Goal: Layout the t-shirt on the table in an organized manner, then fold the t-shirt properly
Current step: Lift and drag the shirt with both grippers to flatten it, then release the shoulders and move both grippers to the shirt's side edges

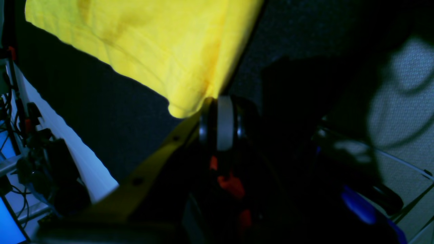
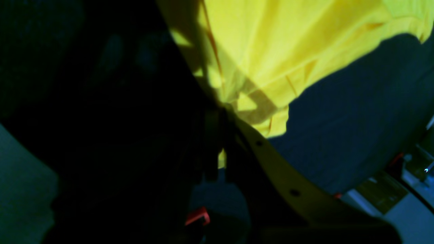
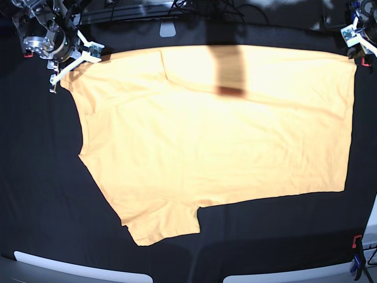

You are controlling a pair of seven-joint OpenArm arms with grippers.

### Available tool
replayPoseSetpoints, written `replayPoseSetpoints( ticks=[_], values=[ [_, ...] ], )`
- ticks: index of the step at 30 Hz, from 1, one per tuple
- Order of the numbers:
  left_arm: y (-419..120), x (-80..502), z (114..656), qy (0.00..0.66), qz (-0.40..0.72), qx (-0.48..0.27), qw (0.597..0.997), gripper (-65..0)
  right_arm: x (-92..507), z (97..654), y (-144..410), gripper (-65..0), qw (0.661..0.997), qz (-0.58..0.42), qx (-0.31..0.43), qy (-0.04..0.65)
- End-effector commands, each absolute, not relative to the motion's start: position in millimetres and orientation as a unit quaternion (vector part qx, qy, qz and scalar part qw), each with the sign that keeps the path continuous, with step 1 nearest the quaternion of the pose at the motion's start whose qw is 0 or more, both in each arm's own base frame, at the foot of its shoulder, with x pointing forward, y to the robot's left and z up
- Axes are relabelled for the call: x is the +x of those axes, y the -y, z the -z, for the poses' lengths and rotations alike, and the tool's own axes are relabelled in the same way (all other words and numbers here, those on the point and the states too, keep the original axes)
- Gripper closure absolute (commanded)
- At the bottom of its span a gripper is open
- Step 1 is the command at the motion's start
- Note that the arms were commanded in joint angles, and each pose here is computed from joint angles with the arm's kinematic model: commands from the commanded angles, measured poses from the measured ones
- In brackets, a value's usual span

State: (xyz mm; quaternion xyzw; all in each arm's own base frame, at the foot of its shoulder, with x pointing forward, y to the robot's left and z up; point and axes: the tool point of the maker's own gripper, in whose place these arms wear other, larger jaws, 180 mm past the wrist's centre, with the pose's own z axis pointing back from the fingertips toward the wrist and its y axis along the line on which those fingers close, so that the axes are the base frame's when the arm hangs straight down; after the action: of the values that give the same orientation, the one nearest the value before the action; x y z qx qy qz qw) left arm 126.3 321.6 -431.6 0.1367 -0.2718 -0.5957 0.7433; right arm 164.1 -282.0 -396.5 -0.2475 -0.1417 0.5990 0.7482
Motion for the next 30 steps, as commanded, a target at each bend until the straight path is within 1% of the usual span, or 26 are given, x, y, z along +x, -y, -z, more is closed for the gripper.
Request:
replayPoseSetpoints(
  ticks=[1,4,8,11,15,18,21,22,24,26,27,28,29,30],
  values=[
    [-327,129,428,0.266,0.602,0.145,0.739,0.0,165,387,292,0.0,0.735,-0.608,-0.271,0.129],
    [-327,127,428,0.266,0.602,0.143,0.739,0.0,151,382,292,0.0,0.724,-0.626,-0.267,0.113],
    [-325,116,431,0.26,0.606,0.131,0.74,0.0,129,378,293,0.0,0.72,-0.635,-0.266,0.086],
    [-326,100,435,0.238,0.629,0.126,0.729,0.0,116,379,286,0.0,0.72,-0.642,-0.251,0.083],
    [-328,78,438,0.218,0.643,0.108,0.726,0.0,102,377,280,0.0,0.72,-0.646,-0.242,0.075],
    [-332,76,437,0.21,0.648,0.109,0.724,0.0,101,375,277,0.0,0.721,-0.646,-0.24,0.078],
    [-340,77,437,0.195,0.642,0.126,0.731,0.0,99,375,278,0.0,0.722,-0.645,-0.238,0.073],
    [-344,78,437,0.186,0.64,0.136,0.733,0.0,98,376,277,-1.5,0.726,-0.643,-0.234,0.071],
    [-352,80,436,0.168,0.633,0.157,0.739,0.0,94,377,276,-9.3,0.736,-0.635,-0.224,0.066],
    [-357,83,434,0.154,0.626,0.176,0.743,-17.4,95,374,277,-15.4,0.738,-0.632,-0.229,0.063],
    [-358,85,432,0.149,0.625,0.185,0.744,-25.0,95,372,277,-16.8,0.738,-0.631,-0.233,0.062],
    [-360,86,430,0.143,0.623,0.193,0.744,-30.1,96,369,276,-16.7,0.738,-0.629,-0.236,0.062],
    [-361,88,428,0.138,0.622,0.202,0.744,-31.9,98,367,275,-16.7,0.738,-0.628,-0.238,0.064],
    [-362,90,426,0.132,0.622,0.212,0.742,-31.8,100,363,272,-16.7,0.737,-0.628,-0.24,0.069]
  ],
)
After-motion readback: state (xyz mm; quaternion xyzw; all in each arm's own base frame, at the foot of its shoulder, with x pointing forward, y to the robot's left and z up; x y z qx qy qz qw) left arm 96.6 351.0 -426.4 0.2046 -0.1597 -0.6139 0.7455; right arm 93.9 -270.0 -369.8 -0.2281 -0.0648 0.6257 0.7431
